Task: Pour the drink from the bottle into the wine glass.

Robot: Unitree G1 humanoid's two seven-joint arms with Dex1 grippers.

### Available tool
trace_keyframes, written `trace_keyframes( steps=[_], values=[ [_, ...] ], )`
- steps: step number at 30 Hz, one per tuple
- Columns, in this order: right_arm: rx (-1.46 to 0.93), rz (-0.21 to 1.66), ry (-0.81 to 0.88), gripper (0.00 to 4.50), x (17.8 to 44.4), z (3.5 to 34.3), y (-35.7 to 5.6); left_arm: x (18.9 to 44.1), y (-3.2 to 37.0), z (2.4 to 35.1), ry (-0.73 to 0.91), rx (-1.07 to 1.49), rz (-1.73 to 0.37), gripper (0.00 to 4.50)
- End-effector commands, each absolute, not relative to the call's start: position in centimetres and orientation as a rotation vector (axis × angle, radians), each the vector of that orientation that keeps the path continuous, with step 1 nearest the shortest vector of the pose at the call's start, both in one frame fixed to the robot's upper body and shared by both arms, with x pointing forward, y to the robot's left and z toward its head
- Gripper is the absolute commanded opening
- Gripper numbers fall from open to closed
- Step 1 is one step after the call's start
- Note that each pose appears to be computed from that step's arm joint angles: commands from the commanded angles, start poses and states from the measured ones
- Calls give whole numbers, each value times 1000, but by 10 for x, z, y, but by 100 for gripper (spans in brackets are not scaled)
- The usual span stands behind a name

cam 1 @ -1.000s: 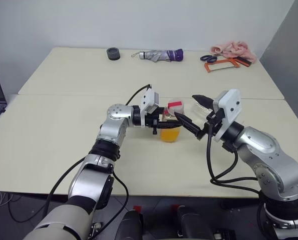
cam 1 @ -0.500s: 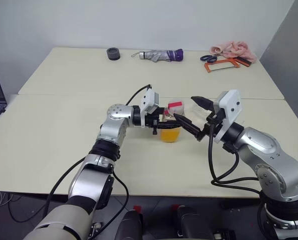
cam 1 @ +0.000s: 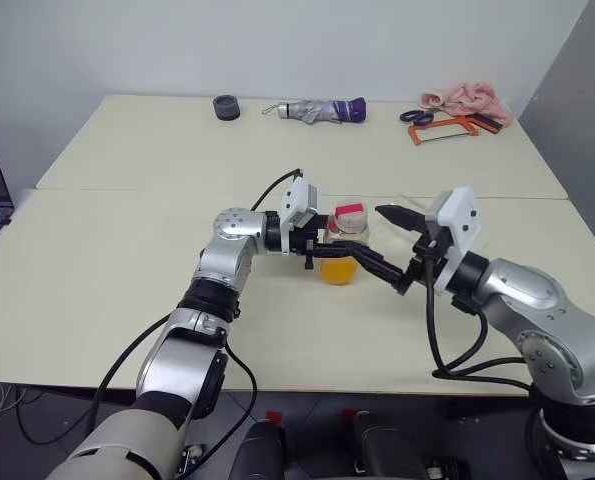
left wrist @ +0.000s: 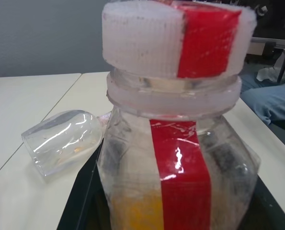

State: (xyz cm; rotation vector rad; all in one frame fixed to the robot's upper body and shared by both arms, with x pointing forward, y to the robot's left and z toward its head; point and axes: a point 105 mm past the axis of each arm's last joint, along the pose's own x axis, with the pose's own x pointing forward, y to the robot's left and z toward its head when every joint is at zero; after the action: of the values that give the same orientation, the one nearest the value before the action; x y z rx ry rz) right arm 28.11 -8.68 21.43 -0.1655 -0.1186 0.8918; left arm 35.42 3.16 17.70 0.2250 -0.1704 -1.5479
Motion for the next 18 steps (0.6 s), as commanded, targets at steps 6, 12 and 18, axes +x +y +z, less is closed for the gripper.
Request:
trace_keyframes(
  steps=[6, 12, 18],
  values=[
    [-164, 939, -184, 450, 278, 235, -87, 351, 29, 194, -253, 217, -1558, 171],
    [-171, 960, -205, 450, 287, 244, -81, 349, 27, 195, -254, 217, -1571, 171],
    [-215, 990, -215, 450, 293, 248, -74, 349, 26, 195, -254, 217, -1574, 171]
  ],
)
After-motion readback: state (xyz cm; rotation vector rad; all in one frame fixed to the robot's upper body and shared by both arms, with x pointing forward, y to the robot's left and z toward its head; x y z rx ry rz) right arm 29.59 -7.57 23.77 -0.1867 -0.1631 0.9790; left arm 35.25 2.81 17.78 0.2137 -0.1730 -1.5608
